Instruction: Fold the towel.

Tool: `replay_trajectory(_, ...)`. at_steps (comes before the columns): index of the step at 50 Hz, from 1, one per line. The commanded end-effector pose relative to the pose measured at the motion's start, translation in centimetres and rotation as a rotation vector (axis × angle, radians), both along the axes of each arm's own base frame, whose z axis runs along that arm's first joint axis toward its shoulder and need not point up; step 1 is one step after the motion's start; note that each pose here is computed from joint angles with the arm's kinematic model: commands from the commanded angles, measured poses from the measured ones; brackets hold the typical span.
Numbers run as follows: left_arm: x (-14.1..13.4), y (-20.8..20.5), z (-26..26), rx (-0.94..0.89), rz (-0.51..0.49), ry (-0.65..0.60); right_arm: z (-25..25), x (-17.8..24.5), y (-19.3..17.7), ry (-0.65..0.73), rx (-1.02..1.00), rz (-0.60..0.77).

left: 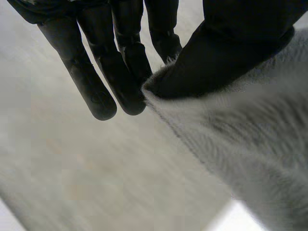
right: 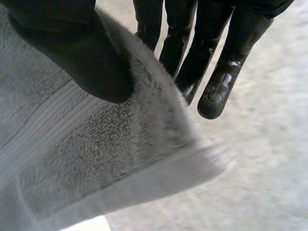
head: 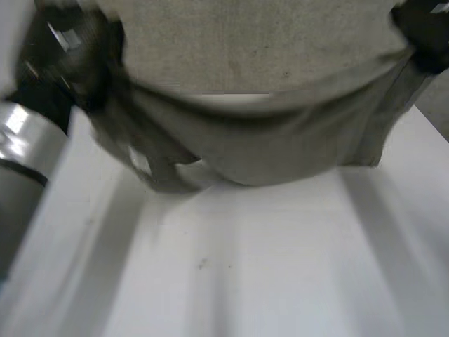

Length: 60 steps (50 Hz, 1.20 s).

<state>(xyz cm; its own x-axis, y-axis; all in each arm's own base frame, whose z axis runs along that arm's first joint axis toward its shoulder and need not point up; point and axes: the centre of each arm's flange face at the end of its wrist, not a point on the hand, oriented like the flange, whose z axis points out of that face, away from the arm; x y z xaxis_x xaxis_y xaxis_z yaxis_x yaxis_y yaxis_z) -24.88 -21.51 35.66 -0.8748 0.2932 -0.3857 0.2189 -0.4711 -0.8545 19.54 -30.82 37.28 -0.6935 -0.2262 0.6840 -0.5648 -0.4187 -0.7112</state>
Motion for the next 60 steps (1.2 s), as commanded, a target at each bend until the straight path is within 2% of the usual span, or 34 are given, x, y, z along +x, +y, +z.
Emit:
replay_trajectory(1, 1.7, 1.3, 8.2, -0.157, 0.035, 0.064, 6.5, -3.1, 3.8, 0.002, -0.036, -0.093)
replay_trajectory(5, 1.9, 1.5, 8.9, -0.120, 0.033, 0.042, 7.4, -3.4, 4.7, 0.006, 0.010, -0.101)
replay_trajectory(7, 1.7, 1.2, 7.8, -0.017, 0.009, -0.017, 7.1, -3.3, 4.9, 0.012, 0.042, -0.097)
replay_trajectory(10, 1.7, 0.4, 6.6, 0.043, 0.008, -0.046, 5.0, -3.0, 4.4, 0.056, 0.138, -0.089)
replay_trajectory(12, 2.0, -1.9, 3.4, 0.192, 0.035, -0.103, 3.5, -2.8, 3.7, 0.090, 0.194, -0.086)
replay_trajectory(13, 2.0, -1.9, 3.4, 0.192, 0.035, -0.103, 1.7, -2.1, 3.2, 0.129, 0.251, -0.069)
replay_trajectory(15, 1.5, -3.9, -0.8, 0.357, 0.035, -0.163, 0.1, -1.0, 3.1, 0.174, 0.295, -0.034)
replay_trajectory(16, 1.5, -4.0, -0.8, 0.358, 0.035, -0.163, -1.3, 0.2, 3.0, 0.212, 0.331, -0.005)
replay_trajectory(18, 0.8, -5.3, -4.2, 0.479, 0.023, -0.210, -2.7, 1.1, 2.7, 0.243, 0.368, 0.009)
replay_trajectory(24, 0.0, -8.2, -7.9, 0.561, 0.023, -0.240, -7.0, 3.9, -0.4, 0.287, 0.404, -0.033)
replay_trajectory(28, -1.3, -12.0, -6.9, 0.450, 0.029, -0.201, -7.2, 5.1, -3.2, 0.250, 0.285, -0.082)
replay_trajectory(29, -1.3, -12.0, -6.9, 0.450, 0.029, -0.201, -6.1, 5.4, -4.7, 0.206, 0.191, -0.117)
replay_trajectory(30, -1.6, -13.2, -5.3, 0.366, 0.032, -0.170, -4.2, 5.7, -6.2, 0.133, 0.064, -0.152)
replay_trajectory(31, -1.8, -14.2, -3.0, 0.259, 0.036, -0.126, -4.2, 5.7, -6.2, 0.133, 0.063, -0.152)
replay_trajectory(32, -1.8, -14.2, -3.0, 0.258, 0.036, -0.125, -2.0, 5.9, -7.2, 0.052, -0.067, -0.175)
replay_trajectory(33, -2.0, -14.8, -0.4, 0.142, 0.041, -0.075, 0.1, 5.9, -7.8, -0.033, -0.191, -0.183)
replay_trajectory(34, -2.0, -15.0, 2.1, 0.029, 0.045, -0.028, 0.2, 5.9, -7.8, -0.034, -0.193, -0.183)
replay_trajectory(35, -2.0, -15.0, 2.1, 0.028, 0.045, -0.027, 2.0, 5.9, -8.1, -0.108, -0.305, -0.179)
replay_trajectory(36, -1.9, -15.0, 4.4, -0.081, 0.054, 0.019, 3.8, 5.8, -7.8, -0.172, -0.405, -0.169)
replay_trajectory(37, -1.5, -14.3, 7.0, -0.189, 0.064, 0.074, 3.8, 5.8, -7.8, -0.173, -0.406, -0.169)
replay_trajectory(38, -1.5, -14.3, 7.0, -0.190, 0.064, 0.074, 5.7, 5.3, -7.1, -0.232, -0.502, -0.157)
replay_trajectory(40, -0.7, -13.1, 9.3, -0.299, 0.077, 0.160, 6.8, 5.0, -6.2, -0.272, -0.570, -0.144)
replay_trajectory(41, -0.7, -13.1, 9.3, -0.300, 0.077, 0.161, 7.3, 4.9, -5.5, -0.296, -0.612, -0.133)
replay_trajectory(43, -0.5, -12.7, 9.4, -0.323, 0.073, 0.189, 7.1, 5.0, -4.9, -0.299, -0.625, -0.112)
replay_trajectory(46, -0.2, -12.4, 8.5, -0.320, 0.056, 0.212, 4.8, 5.3, -4.6, -0.258, -0.564, -0.074)
replay_trajectory(49, -0.3, -12.6, 5.8, -0.243, 0.055, 0.192, 1.7, 5.4, -4.7, -0.206, -0.454, -0.055)
replay_trajectory(51, -0.3, -12.7, 1.6, -0.108, 0.059, 0.143, -0.2, 5.4, -4.6, -0.176, -0.373, -0.051)
replay_trajectory(54, -0.4, -12.5, -0.7, -0.037, 0.054, 0.112, -3.6, 5.4, -4.1, -0.119, -0.206, -0.043)
replay_trajectory(55, -0.5, -12.2, -3.3, 0.042, 0.039, 0.077, -5.5, 5.4, -3.7, -0.089, -0.119, -0.036)
replay_trajectory(56, -0.5, -11.8, -5.9, 0.112, 0.019, 0.041, -5.5, 5.4, -3.7, -0.089, -0.118, -0.036)
replay_trajectory(57, -0.5, -11.8, -5.9, 0.112, 0.018, 0.041, -7.3, 5.3, -3.3, -0.060, -0.033, -0.028)
replay_trajectory(58, -0.6, -11.3, -8.6, 0.183, -0.004, 0.010, -9.2, 5.3, -2.8, -0.030, 0.053, -0.018)
replay_trajectory(59, -0.7, -10.7, -11.6, 0.266, -0.022, -0.026, -9.3, 5.3, -2.8, -0.030, 0.053, -0.018)
replay_trajectory(60, -0.7, -10.7, -11.6, 0.267, -0.022, -0.027, -11.4, 5.2, -2.4, -0.001, 0.141, -0.007)
